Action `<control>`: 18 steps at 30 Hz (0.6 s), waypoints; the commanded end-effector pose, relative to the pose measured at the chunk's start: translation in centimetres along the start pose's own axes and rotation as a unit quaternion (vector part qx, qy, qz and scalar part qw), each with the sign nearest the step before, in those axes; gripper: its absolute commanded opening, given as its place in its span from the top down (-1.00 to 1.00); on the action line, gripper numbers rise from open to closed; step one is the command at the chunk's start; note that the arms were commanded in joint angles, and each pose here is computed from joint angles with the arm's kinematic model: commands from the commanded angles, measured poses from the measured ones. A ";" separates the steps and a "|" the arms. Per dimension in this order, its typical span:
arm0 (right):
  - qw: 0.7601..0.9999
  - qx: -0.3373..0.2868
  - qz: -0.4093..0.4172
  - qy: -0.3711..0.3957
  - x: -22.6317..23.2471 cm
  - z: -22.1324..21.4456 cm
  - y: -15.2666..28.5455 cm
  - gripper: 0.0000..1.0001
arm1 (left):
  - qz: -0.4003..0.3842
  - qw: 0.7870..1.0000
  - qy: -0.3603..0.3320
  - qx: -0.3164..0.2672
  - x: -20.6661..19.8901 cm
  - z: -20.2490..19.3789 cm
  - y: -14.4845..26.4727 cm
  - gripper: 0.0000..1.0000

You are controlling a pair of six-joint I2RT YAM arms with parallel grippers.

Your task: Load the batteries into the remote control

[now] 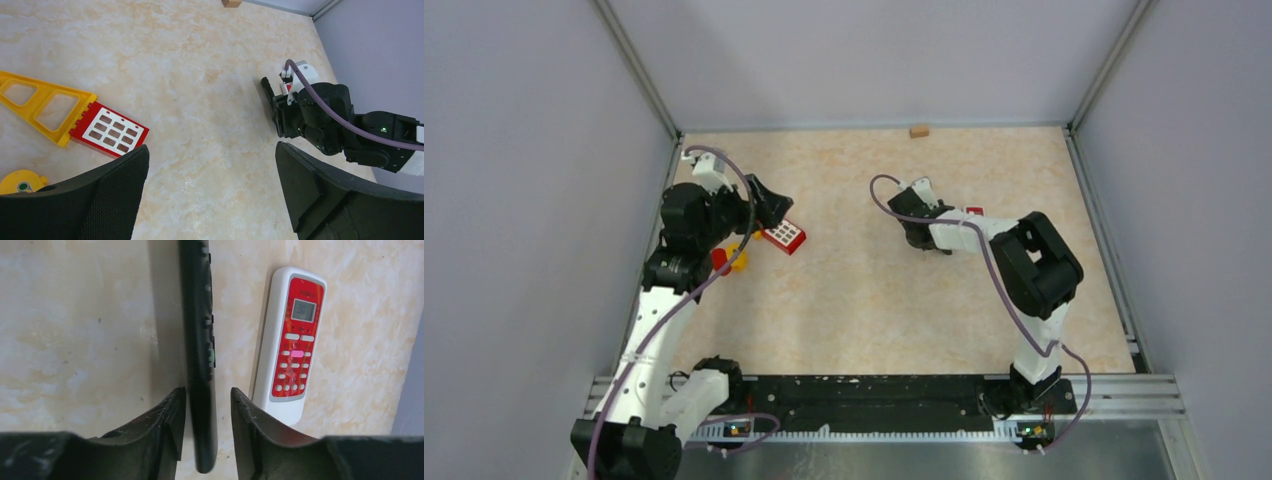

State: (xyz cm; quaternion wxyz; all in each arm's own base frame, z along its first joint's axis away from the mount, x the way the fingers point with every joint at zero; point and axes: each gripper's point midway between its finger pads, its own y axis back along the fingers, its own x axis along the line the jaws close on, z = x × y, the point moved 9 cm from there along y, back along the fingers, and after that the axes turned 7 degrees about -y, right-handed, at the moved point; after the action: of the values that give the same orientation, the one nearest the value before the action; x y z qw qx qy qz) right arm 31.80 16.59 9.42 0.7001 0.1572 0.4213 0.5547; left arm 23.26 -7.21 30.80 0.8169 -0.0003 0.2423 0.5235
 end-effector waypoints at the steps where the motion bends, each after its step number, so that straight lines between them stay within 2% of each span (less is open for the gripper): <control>1: 0.999 0.006 0.032 -0.001 0.6 0.4 0.2 0.13 | 0.016 1.000 -0.004 -0.011 -0.1 0.3 0.9 -0.97; 3: 0.998 0.001 0.067 -0.015 0.7 0.7 1.0 0.02 | 0.029 1.000 -0.008 -0.009 0.0 0.3 1.2 -0.97; 11: 0.973 -0.069 0.192 -0.111 -1.7 3.9 7.5 -0.14 | 0.115 0.993 -0.008 -0.013 0.5 1.4 3.0 -0.97; 13: 0.964 -0.104 0.196 -0.147 -3.5 4.4 9.6 -0.41 | 0.131 0.991 -0.013 -0.023 0.5 1.7 3.7 -0.97; 15: 0.955 -0.141 0.180 -0.190 -5.9 4.7 11.7 -0.78 | 0.147 0.988 -0.017 -0.036 0.5 1.8 4.5 -0.97; 18: 0.936 -0.202 0.136 -0.253 -10.3 4.3 15.0 -0.86 | 0.165 0.983 -0.028 -0.072 0.2 2.1 6.3 -0.97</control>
State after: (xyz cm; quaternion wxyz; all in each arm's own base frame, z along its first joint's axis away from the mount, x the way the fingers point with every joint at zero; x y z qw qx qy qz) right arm 27.41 16.06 21.07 0.6656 0.2271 0.2129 0.6783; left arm 20.70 -4.89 31.59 0.7439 0.0285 0.2350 0.6250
